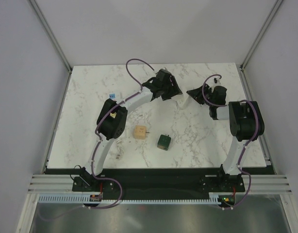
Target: Pull the plug off the socket
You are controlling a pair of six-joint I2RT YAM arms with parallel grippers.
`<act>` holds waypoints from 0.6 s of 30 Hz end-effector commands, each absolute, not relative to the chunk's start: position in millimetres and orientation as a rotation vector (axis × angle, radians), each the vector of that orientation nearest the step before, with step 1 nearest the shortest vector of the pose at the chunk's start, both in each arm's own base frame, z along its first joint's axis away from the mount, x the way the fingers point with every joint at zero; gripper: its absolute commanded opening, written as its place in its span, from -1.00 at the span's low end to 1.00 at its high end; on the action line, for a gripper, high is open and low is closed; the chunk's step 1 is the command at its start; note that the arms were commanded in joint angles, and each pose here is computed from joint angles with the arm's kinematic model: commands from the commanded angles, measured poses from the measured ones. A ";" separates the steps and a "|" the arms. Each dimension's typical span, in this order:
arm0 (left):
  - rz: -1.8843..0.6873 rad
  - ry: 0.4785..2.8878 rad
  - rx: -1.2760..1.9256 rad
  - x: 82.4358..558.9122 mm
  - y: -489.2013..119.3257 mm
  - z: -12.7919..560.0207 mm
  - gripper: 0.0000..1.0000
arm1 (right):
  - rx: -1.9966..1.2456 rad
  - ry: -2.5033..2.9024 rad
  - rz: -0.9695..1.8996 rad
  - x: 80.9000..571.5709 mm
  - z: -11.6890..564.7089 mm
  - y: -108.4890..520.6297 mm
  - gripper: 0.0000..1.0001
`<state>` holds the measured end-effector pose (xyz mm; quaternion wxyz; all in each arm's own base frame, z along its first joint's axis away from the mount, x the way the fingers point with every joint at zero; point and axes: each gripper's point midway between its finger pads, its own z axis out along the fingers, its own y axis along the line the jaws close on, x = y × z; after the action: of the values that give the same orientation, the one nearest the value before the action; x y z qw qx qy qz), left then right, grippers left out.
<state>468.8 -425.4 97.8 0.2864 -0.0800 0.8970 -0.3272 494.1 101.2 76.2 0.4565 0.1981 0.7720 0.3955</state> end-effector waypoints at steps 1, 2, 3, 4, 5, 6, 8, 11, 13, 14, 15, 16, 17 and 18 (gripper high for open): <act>-1.050 2.211 -0.236 459.0 -436.1 205.0 -0.96 | 0.538 1.875 0.784 511.5 73.4 68.0 -1.00; -1.038 2.219 -0.248 458.2 -433.9 200.8 -0.95 | 0.535 1.874 0.784 511.9 73.9 68.0 -1.00; -1.042 2.222 -0.270 457.8 -433.3 199.9 -0.96 | 0.534 1.876 0.784 512.0 73.5 68.1 -1.00; -1.051 2.225 -0.273 456.6 -433.9 200.1 -0.95 | 0.530 1.874 0.787 512.4 74.4 68.6 -1.00; -1.067 2.230 -0.284 455.4 -436.3 199.9 -0.95 | 0.528 1.873 0.789 512.4 74.8 68.9 -1.00; -1.078 2.232 -0.288 455.8 -436.4 200.7 -0.95 | 0.527 1.874 0.790 512.1 74.5 69.7 -1.00; -1.102 2.244 -0.285 453.0 -439.5 201.3 -0.95 | 0.528 1.875 0.790 512.1 73.4 69.1 -1.00; -1.008 2.213 -0.239 454.9 -431.9 211.8 -0.96 | 0.521 1.872 0.791 512.9 74.9 69.5 -1.00; -0.921 2.187 -0.209 457.7 -427.6 216.6 -0.95 | 0.522 1.874 0.793 513.3 74.3 69.8 -1.00; -0.906 2.181 -0.175 457.8 -426.5 219.3 -0.95 | 0.520 1.875 0.796 513.1 74.4 70.3 -1.00; -0.908 2.183 -0.164 456.2 -426.4 220.7 -0.95 | 0.520 1.876 0.796 513.1 73.6 70.8 -1.00; -0.922 2.189 -0.147 453.3 -427.9 220.8 -0.95 | 0.521 1.877 0.794 513.4 73.1 70.0 -1.00; -0.924 2.191 -0.141 452.5 -428.3 220.1 -0.96 | 0.521 1.877 0.794 513.7 73.3 70.0 -1.00; -0.994 2.204 -0.104 446.3 -435.4 222.7 -0.95 | 0.523 1.878 0.792 513.6 73.0 69.7 -1.00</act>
<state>460.0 -417.4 102.1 0.2994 -0.1076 0.9004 -0.2969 491.0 111.1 78.2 0.4472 0.1817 0.7750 0.4078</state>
